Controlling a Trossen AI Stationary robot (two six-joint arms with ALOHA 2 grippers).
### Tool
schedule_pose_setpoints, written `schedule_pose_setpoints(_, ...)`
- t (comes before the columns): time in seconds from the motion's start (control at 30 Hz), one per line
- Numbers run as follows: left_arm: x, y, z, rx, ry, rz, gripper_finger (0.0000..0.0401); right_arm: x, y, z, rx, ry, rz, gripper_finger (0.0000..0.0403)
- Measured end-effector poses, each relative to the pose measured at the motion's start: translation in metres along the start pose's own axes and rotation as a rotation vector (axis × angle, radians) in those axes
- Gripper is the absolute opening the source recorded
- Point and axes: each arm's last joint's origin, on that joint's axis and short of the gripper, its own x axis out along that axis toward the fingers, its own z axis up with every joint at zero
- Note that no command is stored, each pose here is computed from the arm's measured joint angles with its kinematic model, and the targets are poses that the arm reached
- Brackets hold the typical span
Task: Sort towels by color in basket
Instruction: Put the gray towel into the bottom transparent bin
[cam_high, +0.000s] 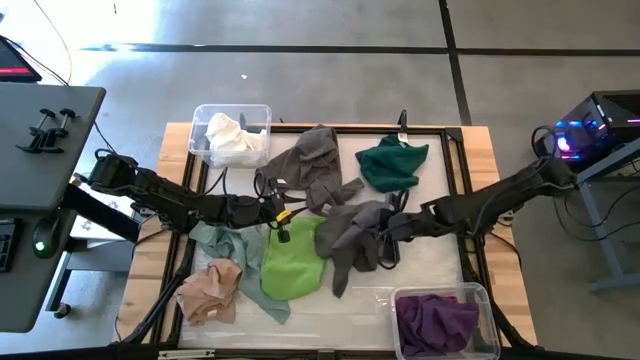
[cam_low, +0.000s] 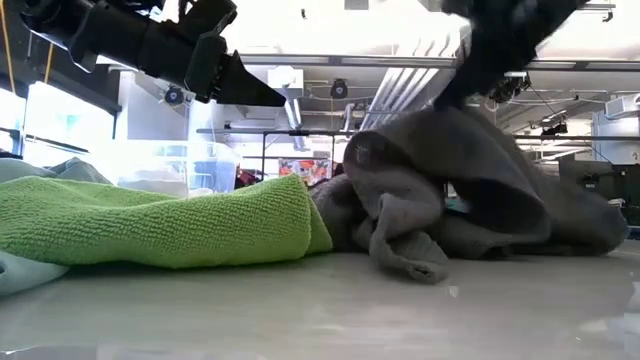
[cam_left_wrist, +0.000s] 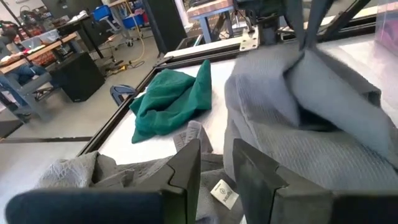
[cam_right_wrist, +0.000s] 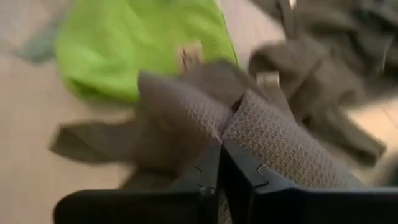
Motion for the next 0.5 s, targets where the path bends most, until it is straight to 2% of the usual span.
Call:
schedule_pose_setpoints(0.07, 0.001, 0.001, 0.0, -0.004, -0.004, 0.005, 0.008, 0.003, -0.002, -0.007, -0.002, 0.023, -0.01, 0.0028)
schedule_pose_setpoints(0.17, 0.001, 0.003, 0.0, -0.008, -0.005, 0.011, 0.008, 0.003, -0.004, -0.005, -0.034, 0.026, -0.012, 0.008)
schedule_pose_setpoints(0.37, 0.001, 0.002, 0.001, -0.018, -0.01, 0.01, 0.008, -0.019, 0.0, 0.031, -0.162, -0.016, 0.003, 0.0192)
schedule_pose_setpoints(0.5, 0.001, 0.001, 0.001, -0.033, -0.016, -0.028, 0.008, -0.029, 0.0, 0.043, -0.186, -0.006, 0.0, 0.0248)
